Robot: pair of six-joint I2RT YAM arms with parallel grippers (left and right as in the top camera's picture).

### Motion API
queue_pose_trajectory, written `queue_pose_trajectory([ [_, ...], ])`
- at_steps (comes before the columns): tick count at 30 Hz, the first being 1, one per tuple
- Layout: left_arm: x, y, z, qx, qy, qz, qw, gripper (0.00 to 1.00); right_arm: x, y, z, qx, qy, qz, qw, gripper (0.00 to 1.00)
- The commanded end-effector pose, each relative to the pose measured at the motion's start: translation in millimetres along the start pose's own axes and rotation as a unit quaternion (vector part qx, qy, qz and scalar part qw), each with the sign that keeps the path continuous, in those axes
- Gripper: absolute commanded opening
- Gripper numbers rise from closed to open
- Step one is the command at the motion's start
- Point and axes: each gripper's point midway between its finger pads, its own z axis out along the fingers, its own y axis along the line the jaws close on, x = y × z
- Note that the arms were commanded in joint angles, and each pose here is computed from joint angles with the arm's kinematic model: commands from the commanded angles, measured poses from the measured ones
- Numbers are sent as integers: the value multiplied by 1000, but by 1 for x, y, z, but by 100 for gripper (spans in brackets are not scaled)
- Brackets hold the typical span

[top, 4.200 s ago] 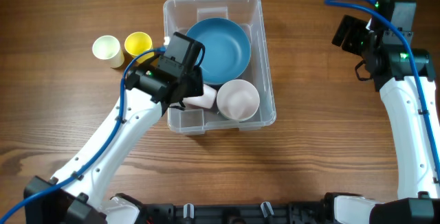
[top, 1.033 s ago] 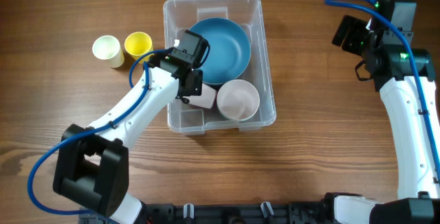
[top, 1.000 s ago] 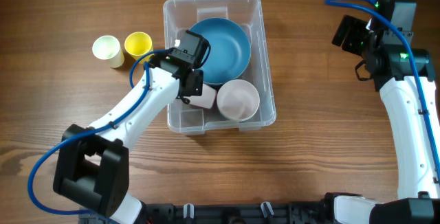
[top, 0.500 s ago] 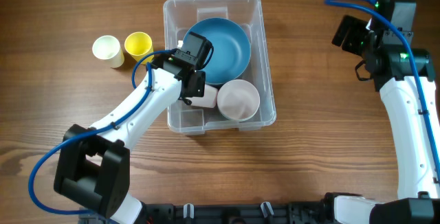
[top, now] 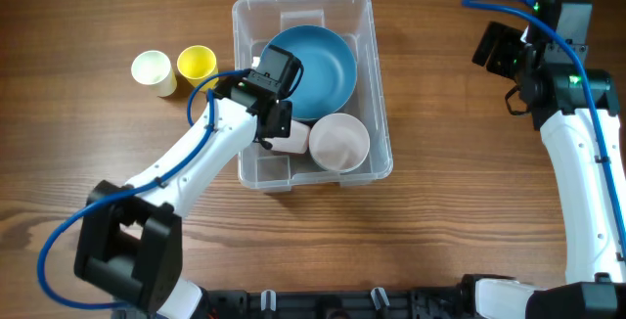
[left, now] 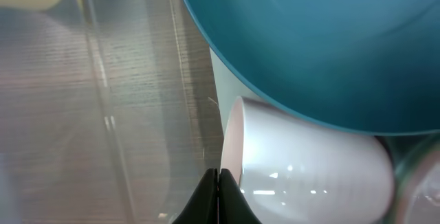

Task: Pack container

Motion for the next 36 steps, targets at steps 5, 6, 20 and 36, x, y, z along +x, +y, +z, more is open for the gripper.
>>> queue_pose_trajectory([
  [5, -14, -8, -29, 35, -37, -10, 999, 4, -3, -1, 0, 6, -4, 6, 1000, 100],
  [6, -14, -8, -29, 34, -37, -10, 999, 4, -3, -1, 0, 6, -4, 6, 1000, 100],
  [20, -10, 13, -29, -24, -35, -36, 998, 4, -3, -1, 0, 6, -4, 6, 1000, 100],
  [36, -2, 5, -2, -21, -2, -29, 999, 4, -3, -1, 0, 6, -4, 6, 1000, 100],
])
